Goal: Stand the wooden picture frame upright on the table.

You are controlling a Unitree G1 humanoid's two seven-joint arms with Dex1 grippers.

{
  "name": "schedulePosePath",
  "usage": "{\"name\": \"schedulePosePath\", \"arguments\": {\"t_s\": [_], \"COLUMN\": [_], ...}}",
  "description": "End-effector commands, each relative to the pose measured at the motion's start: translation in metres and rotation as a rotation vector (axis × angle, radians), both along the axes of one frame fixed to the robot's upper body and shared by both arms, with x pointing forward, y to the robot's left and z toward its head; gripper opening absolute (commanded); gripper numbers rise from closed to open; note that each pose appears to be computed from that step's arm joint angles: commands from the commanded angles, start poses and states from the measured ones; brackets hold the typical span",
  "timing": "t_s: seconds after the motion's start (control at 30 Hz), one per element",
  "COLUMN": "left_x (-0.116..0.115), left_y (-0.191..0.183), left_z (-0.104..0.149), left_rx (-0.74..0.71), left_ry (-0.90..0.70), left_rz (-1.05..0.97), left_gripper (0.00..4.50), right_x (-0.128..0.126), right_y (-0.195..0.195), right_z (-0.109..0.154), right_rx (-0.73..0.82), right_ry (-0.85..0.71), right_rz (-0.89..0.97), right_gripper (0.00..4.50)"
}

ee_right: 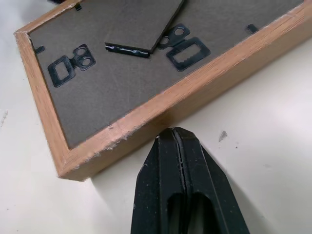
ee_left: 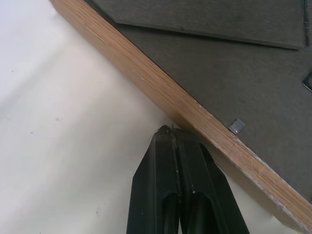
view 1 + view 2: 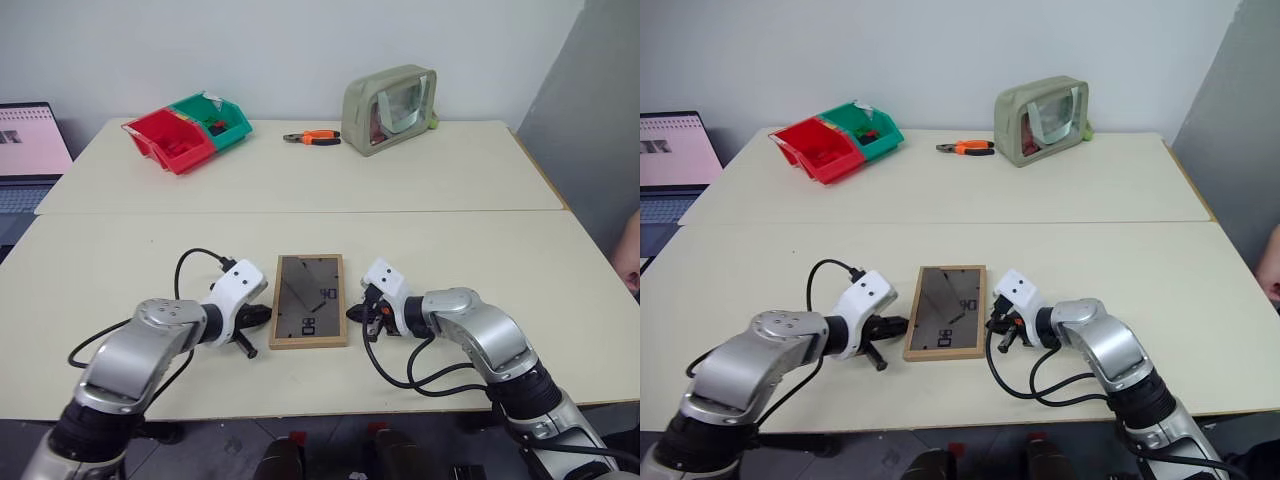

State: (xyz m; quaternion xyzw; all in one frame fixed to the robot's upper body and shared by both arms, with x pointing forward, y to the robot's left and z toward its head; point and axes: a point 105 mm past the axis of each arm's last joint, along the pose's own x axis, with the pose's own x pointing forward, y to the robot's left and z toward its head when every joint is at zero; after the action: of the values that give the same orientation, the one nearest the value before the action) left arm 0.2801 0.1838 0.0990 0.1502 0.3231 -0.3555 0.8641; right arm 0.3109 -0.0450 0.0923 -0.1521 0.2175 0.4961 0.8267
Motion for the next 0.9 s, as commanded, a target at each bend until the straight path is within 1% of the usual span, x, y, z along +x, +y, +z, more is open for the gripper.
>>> {"name": "schedulePosePath", "arguments": {"t_s": [0.03,0.07,0.13,0.17,0.27,0.37,0.4,0.47,0.6,0.73,0.9], "left_x": [-0.007,-0.01,-0.015,-0.016,-0.019,-0.017,-0.016,-0.013,-0.006,-0.009,-0.013], "left_y": [0.023,0.024,0.021,0.02,0.016,0.016,0.017,0.018,0.019,0.015,0.009], "left_z": [0.027,0.031,0.04,0.042,0.05,0.05,0.049,0.047,0.043,0.035,0.012], "left_rx": [-0.145,-0.194,-0.317,-0.36,-0.561,-0.668,-0.684,-0.701,-0.749,-0.743,-0.699], "left_ry": [0.045,0.064,0.111,0.128,0.251,0.386,0.416,0.455,0.516,0.591,0.664], "left_rz": [-0.005,-0.015,-0.031,-0.034,0.008,0.072,0.092,0.115,0.15,0.142,0.159], "left_gripper": [0.21,0.4,0.63,0.88,1.51,2.19,2.33,2.84,3.67,4.47,4.47], "right_x": [0.019,0.021,0.027,0.029,0.033,0.035,0.035,0.032,0.028,0.024,0.024], "right_y": [-0.011,-0.013,-0.017,-0.018,-0.018,-0.017,-0.018,-0.019,-0.023,-0.022,-0.012], "right_z": [0.016,0.016,0.016,0.016,0.016,0.023,0.024,0.027,0.028,0.027,0.023], "right_rx": [0.001,-0.002,-0.011,-0.014,-0.015,0.014,0.016,0.016,0.005,0.0,0.018], "right_ry": [-0.111,-0.122,-0.145,-0.152,-0.169,-0.181,-0.181,-0.183,-0.179,-0.164,-0.151], "right_rz": [-0.037,-0.043,-0.054,-0.057,-0.059,-0.058,-0.058,-0.051,-0.036,-0.029,-0.04], "right_gripper": [0.0,0.0,0.0,0.0,0.0,0.0,0.0,0.0,0.0,0.0,0.0]}}
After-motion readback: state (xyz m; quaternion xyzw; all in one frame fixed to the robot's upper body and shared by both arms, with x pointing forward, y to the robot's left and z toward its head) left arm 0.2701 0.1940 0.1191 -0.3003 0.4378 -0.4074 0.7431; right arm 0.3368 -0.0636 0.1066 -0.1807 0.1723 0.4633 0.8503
